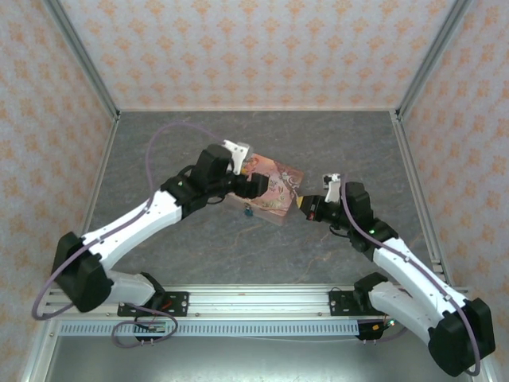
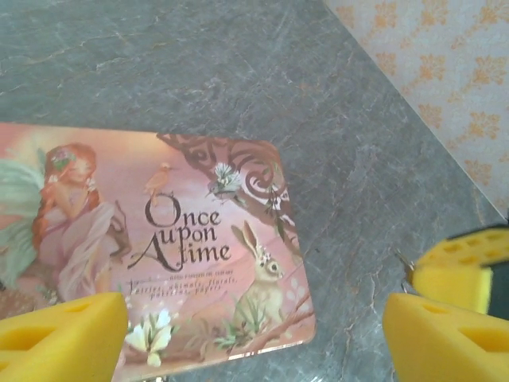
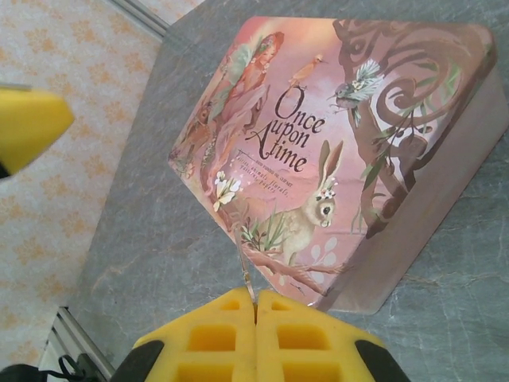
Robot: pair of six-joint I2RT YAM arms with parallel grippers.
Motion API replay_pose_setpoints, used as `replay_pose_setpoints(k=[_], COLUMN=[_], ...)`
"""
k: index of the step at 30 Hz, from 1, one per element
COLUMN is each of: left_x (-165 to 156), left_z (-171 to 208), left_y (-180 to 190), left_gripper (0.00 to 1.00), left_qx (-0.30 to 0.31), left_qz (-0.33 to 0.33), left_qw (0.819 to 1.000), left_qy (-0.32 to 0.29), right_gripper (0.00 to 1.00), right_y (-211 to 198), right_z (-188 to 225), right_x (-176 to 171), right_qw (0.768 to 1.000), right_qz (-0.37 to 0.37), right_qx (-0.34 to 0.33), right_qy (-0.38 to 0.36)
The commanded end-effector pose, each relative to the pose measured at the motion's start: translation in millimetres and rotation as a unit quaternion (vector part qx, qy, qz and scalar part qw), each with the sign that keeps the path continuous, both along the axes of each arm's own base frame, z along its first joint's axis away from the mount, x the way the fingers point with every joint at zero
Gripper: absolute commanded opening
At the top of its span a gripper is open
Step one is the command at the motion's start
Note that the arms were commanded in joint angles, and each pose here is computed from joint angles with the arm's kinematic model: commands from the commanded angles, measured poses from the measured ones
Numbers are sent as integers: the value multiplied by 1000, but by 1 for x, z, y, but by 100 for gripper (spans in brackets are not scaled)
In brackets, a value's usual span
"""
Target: Unlock the padlock with the key
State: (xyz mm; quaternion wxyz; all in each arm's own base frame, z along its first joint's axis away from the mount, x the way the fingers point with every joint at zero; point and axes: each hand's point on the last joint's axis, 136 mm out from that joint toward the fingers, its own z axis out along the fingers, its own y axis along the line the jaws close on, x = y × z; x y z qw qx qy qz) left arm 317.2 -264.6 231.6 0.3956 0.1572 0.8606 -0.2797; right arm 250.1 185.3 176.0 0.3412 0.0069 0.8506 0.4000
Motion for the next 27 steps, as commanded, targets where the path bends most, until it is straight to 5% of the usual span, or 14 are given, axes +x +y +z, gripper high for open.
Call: replay_pose_setpoints(k=[1,7,15,27], left_x=[-2,-28,-46,-45], left_z=[11,-32,-76,-123], left_y=[8,37,32,38], left_gripper=[89,100,100,94], left_qx=[-27,2,-46,-90], left_qz=[7,29,-5,-27], left_qw=[996,999,999,994], left_qy=[-81,-45,9,52], right_gripper=[0,0,0,0], right_y=[10,32,58,65], right_z=[14,7,6,-31], right_x=[7,21,54,73], right_qw=[1000,999,995,994], right_qz=[1,8,2,-12], right_qx=[26,34,82,53], right_qy=[-2,25,50,99])
